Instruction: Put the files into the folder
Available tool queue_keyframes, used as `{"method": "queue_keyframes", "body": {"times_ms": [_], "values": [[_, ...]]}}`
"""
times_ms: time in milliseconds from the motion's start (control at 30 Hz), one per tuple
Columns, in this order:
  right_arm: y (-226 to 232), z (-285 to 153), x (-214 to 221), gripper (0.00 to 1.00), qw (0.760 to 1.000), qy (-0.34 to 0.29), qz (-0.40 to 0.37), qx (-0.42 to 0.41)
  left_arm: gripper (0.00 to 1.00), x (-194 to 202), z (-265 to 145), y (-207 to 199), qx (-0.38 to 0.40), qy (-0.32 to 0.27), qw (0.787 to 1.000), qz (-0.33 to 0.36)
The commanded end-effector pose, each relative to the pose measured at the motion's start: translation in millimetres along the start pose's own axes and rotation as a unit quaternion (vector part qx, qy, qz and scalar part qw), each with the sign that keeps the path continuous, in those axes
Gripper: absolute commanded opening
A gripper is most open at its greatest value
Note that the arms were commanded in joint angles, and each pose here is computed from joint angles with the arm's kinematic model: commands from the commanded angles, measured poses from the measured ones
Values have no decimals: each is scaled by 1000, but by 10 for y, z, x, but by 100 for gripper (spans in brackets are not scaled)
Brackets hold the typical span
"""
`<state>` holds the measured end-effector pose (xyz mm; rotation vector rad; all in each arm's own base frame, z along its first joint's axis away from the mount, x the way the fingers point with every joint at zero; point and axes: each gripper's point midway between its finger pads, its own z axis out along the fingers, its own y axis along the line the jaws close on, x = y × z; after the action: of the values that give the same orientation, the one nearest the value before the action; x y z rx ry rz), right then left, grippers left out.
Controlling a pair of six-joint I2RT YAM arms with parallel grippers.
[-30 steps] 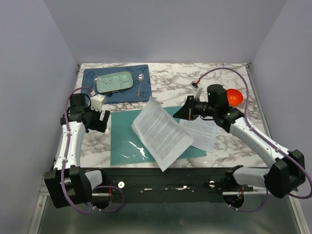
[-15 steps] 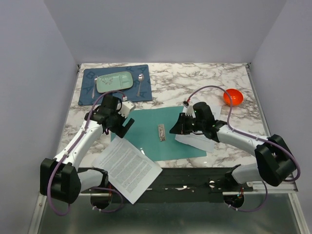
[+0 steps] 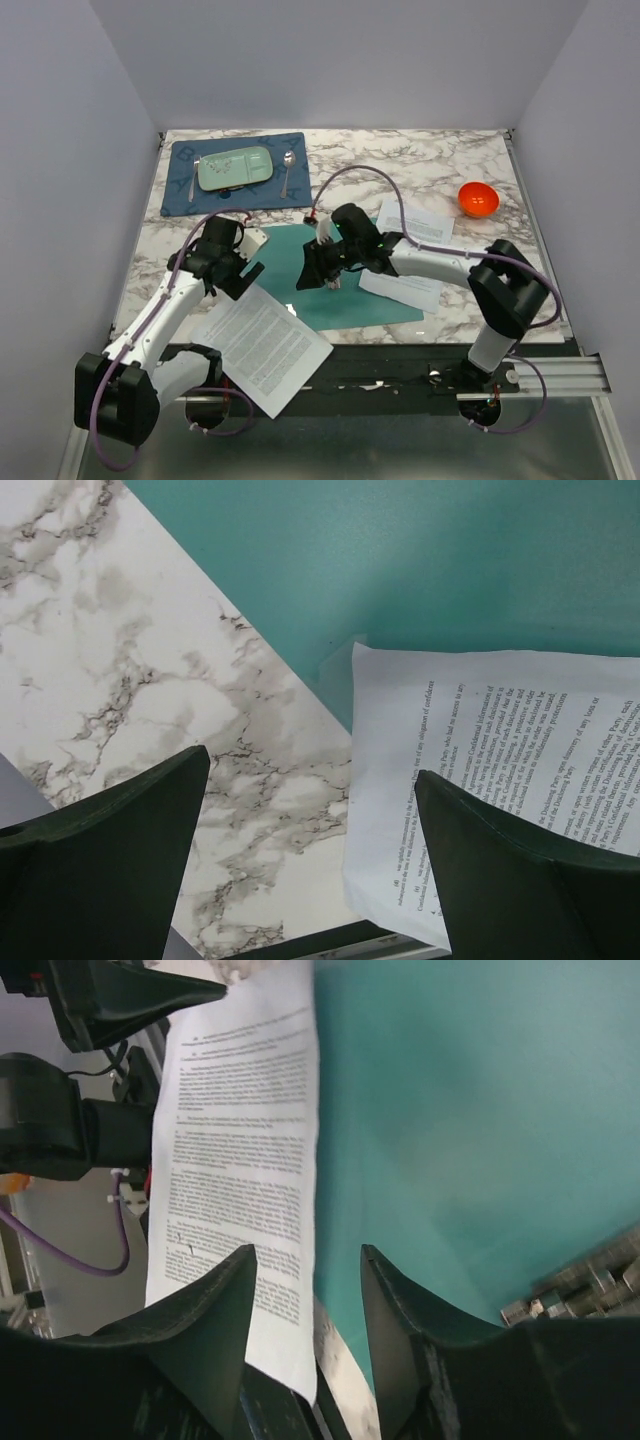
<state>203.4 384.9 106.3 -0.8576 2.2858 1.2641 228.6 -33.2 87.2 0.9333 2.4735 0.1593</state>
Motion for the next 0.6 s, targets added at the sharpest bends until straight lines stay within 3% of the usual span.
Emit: {"method": "queue_keyframes", "body": {"times_ms": [0,167,400,567], "values": [[38,266,156,52,998,62,-24,-20,99,194,36,4,-15,17,1000,21],[-39,540,267,50,995,91,-17,-37,99,411,152,-139,-3,23,999,30],[6,810,264,48,992,108,-12,-68,99,416,66,-194,-13,-41,998,47],[69,904,321,44,989,120,-7,-82,99,506,146,-196,-18,-29,998,54]]}}
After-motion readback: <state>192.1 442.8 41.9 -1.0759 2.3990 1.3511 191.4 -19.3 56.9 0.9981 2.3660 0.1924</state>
